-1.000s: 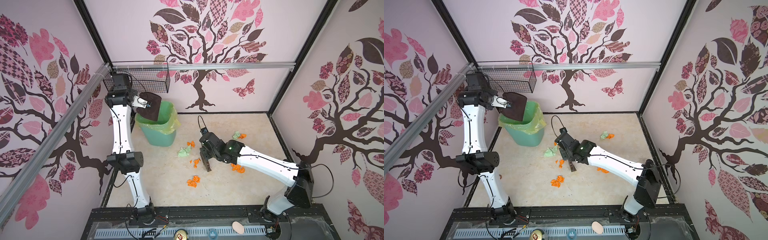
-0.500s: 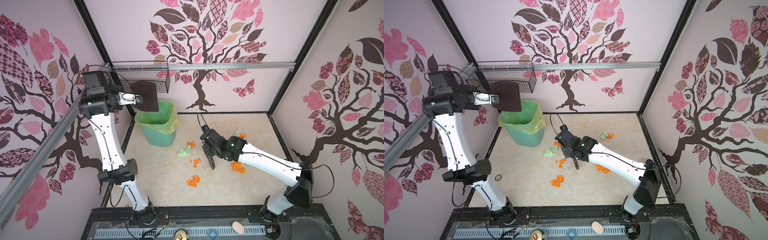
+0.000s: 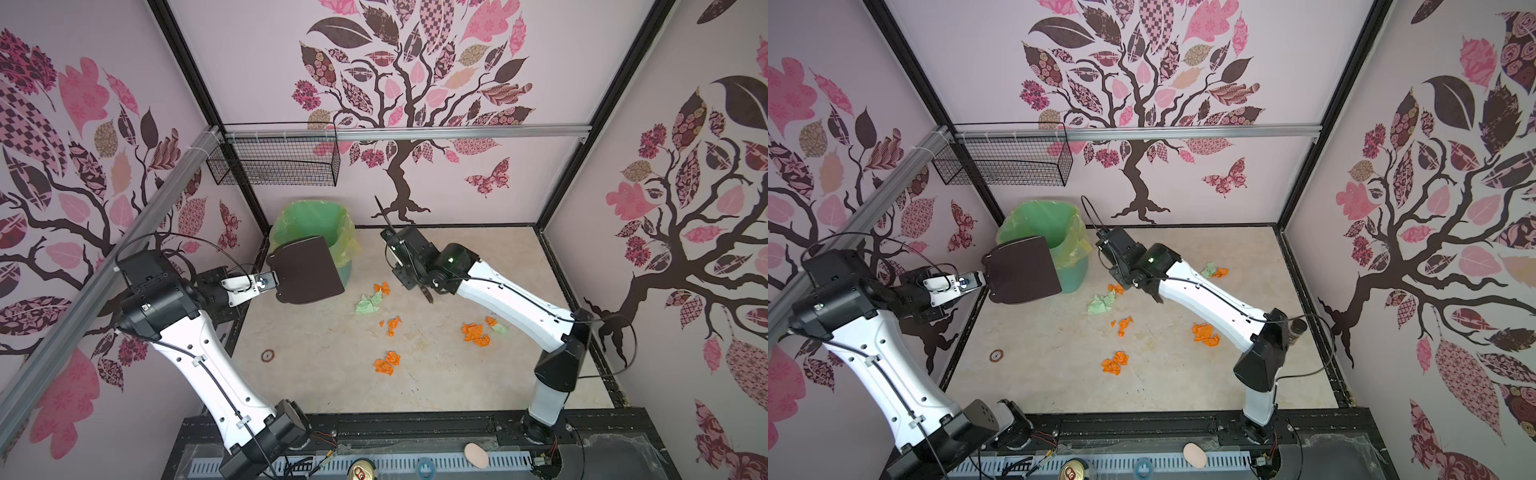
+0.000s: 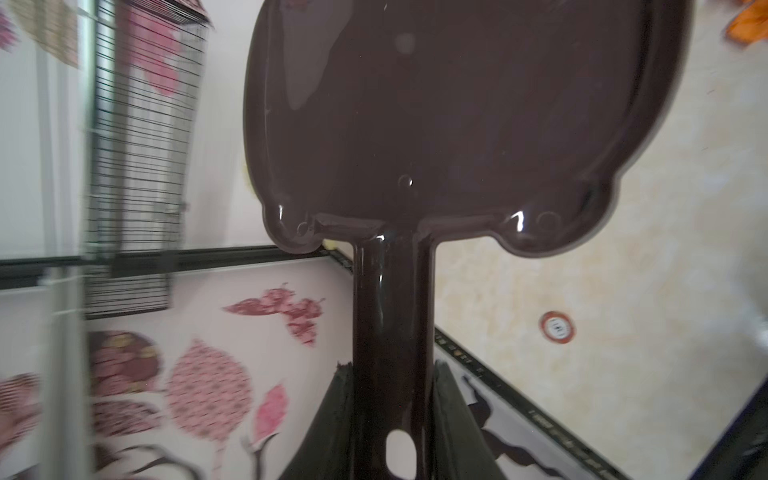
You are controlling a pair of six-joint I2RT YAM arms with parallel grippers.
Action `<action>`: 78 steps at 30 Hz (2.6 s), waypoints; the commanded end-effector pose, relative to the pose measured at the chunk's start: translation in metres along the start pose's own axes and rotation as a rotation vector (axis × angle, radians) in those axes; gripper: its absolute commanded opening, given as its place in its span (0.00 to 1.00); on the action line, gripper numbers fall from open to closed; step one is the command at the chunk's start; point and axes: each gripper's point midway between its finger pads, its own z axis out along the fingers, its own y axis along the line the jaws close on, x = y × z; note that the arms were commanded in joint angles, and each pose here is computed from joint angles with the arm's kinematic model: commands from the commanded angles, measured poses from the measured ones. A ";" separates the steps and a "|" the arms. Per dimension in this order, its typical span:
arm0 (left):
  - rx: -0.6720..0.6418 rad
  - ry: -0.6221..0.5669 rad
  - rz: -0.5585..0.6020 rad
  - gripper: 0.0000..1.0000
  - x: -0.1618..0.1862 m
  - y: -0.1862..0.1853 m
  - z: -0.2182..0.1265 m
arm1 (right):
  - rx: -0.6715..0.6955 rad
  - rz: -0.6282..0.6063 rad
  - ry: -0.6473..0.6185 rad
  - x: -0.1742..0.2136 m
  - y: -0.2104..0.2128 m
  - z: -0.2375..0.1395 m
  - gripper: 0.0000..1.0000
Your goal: Sweep away the paper scraps from the table
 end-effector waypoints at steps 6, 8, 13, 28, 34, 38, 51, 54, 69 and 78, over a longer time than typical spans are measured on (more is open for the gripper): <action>-0.007 -0.107 -0.046 0.00 0.015 -0.072 0.058 | -0.263 0.693 0.070 -0.039 0.041 0.011 0.00; -0.039 -0.110 -0.024 0.00 0.021 -0.087 0.075 | -0.335 0.804 0.056 -0.042 0.058 0.025 0.00; 0.021 -0.167 -0.070 0.00 0.021 -0.119 0.096 | -0.420 1.102 0.020 -0.022 0.071 0.062 0.00; 0.054 -0.182 -0.109 0.00 0.031 -0.108 0.100 | -0.210 1.203 0.030 0.053 0.046 0.094 0.00; 0.070 -0.178 -0.107 0.00 0.031 -0.112 0.101 | -0.159 1.158 0.077 0.087 0.027 0.079 0.00; 0.072 -0.168 -0.101 0.00 0.032 -0.113 0.100 | -0.164 1.139 0.120 0.120 0.027 0.063 0.00; 0.076 -0.176 -0.085 0.00 0.033 -0.115 0.107 | -0.188 1.122 0.013 0.117 -0.014 -0.026 0.00; 0.071 -0.156 -0.057 0.00 0.037 -0.115 0.111 | -0.192 1.095 -0.048 0.076 -0.021 -0.027 0.00; 0.139 -0.119 0.009 0.00 0.049 -0.127 0.125 | -0.170 1.115 0.082 0.036 -0.007 0.122 0.00; 0.136 -0.135 0.021 0.00 0.044 -0.131 0.126 | -0.125 1.125 0.142 0.113 -0.011 0.099 0.00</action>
